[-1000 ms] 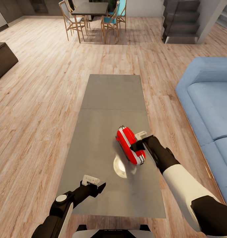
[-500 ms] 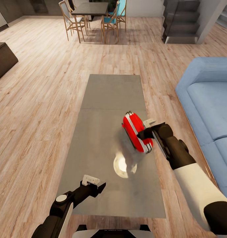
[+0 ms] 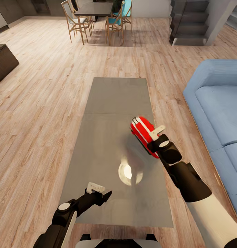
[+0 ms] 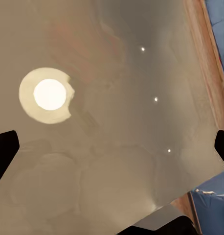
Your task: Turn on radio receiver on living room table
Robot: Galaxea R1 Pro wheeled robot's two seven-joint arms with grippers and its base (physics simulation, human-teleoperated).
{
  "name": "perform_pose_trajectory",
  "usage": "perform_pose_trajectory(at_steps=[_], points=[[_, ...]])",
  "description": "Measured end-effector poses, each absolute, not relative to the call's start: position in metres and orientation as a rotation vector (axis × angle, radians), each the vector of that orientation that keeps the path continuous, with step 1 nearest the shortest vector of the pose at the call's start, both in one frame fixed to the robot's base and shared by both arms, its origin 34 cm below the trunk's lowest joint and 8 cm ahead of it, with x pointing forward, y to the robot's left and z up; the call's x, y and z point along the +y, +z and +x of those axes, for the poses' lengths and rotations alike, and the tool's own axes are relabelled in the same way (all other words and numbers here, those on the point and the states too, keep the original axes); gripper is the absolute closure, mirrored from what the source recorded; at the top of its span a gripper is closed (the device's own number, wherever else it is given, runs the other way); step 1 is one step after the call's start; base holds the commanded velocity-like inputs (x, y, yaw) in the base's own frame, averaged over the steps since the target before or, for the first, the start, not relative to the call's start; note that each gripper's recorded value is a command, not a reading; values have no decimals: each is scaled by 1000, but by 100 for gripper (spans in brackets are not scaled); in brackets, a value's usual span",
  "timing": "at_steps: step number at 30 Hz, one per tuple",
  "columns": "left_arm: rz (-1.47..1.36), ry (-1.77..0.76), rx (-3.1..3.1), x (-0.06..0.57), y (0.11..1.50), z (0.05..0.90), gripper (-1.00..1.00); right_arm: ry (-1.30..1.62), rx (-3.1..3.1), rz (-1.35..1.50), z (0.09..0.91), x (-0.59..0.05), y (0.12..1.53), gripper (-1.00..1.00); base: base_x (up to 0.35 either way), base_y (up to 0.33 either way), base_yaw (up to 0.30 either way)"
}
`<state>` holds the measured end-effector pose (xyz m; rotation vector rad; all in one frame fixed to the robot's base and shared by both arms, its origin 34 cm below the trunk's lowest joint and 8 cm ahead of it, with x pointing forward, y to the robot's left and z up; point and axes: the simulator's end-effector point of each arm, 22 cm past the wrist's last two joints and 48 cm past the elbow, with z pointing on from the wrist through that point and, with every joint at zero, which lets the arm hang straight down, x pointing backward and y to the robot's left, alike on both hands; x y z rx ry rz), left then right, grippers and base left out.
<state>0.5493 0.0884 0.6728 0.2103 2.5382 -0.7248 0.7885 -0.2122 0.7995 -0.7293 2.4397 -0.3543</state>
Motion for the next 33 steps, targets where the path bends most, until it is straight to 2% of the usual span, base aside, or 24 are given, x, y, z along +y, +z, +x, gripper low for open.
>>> perform_pose_trajectory(at_steps=[7, 9, 15, 33], points=[[213, -738, 2533, 87, 675, 549, -100, -504, 2378, -798, 751, -228, 777, 100, 0, 0, 0], [213, -738, 2533, 86, 675, 549, -100, -421, 2362, -821, 737, -215, 764, 100, 0, 0, 0], [212, -737, 2533, 87, 675, 550, -100, -417, 2268, -952, 709, -217, 752, 100, 0, 0, 0], [185, -756, 2526, 87, 676, 551, -100, -588, 1905, -1238, 665, -193, 758, 100, 0, 0, 0]])
